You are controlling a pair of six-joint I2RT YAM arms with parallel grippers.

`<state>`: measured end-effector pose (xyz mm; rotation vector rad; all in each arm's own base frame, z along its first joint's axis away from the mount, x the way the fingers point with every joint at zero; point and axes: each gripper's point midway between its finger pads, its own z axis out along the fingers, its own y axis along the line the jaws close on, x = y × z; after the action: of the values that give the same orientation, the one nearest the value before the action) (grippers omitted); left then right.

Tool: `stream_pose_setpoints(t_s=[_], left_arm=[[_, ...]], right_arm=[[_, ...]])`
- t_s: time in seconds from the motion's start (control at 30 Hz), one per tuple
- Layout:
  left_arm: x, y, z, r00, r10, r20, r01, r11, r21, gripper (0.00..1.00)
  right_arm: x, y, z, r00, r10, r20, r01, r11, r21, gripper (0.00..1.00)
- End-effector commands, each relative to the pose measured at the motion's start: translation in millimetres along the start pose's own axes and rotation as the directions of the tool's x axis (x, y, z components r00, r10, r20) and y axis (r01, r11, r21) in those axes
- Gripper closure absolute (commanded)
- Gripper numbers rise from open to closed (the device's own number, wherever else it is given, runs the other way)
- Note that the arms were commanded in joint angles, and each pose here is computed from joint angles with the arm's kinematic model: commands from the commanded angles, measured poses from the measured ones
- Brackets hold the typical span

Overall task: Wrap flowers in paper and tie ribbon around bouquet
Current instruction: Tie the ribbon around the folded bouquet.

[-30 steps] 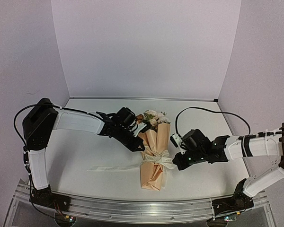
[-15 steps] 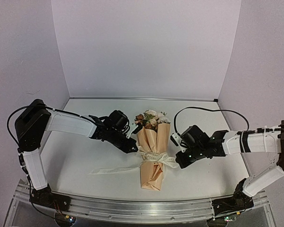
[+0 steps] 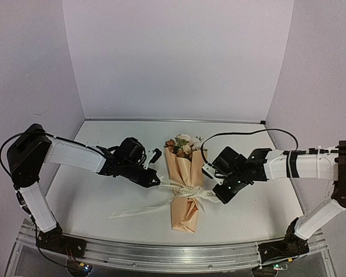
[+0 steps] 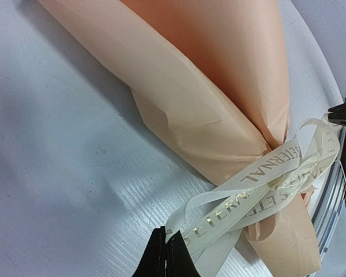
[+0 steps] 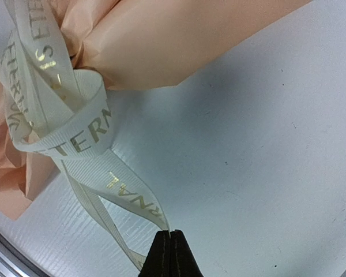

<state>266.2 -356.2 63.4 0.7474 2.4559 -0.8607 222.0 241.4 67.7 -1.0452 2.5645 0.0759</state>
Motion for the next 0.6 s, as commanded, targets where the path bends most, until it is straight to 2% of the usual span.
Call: stream_pose_setpoints(t_s=[0.0, 0.23, 0.57], left_arm=[[-23, -2, -17, 0.994, -0.014, 0.113, 0.014, 1.000, 0.004, 1.00], [-23, 12, -29, 0.987, -0.048, 0.152, 0.052, 0.999, -0.017, 1.00], [-22, 12, -33, 0.985, -0.060, 0.163, 0.058, 0.998, 0.020, 1.00]], right_arm=[[-4, -2, -2, 0.991, -0.122, -0.054, 0.125, 0.991, 0.054, 1.00], [-6, -7, 7, 0.978, -0.180, -0.103, 0.191, 0.976, 0.106, 1.00], [-4, -7, 14, 0.981, -0.169, -0.093, 0.179, 0.978, 0.110, 1.00]])
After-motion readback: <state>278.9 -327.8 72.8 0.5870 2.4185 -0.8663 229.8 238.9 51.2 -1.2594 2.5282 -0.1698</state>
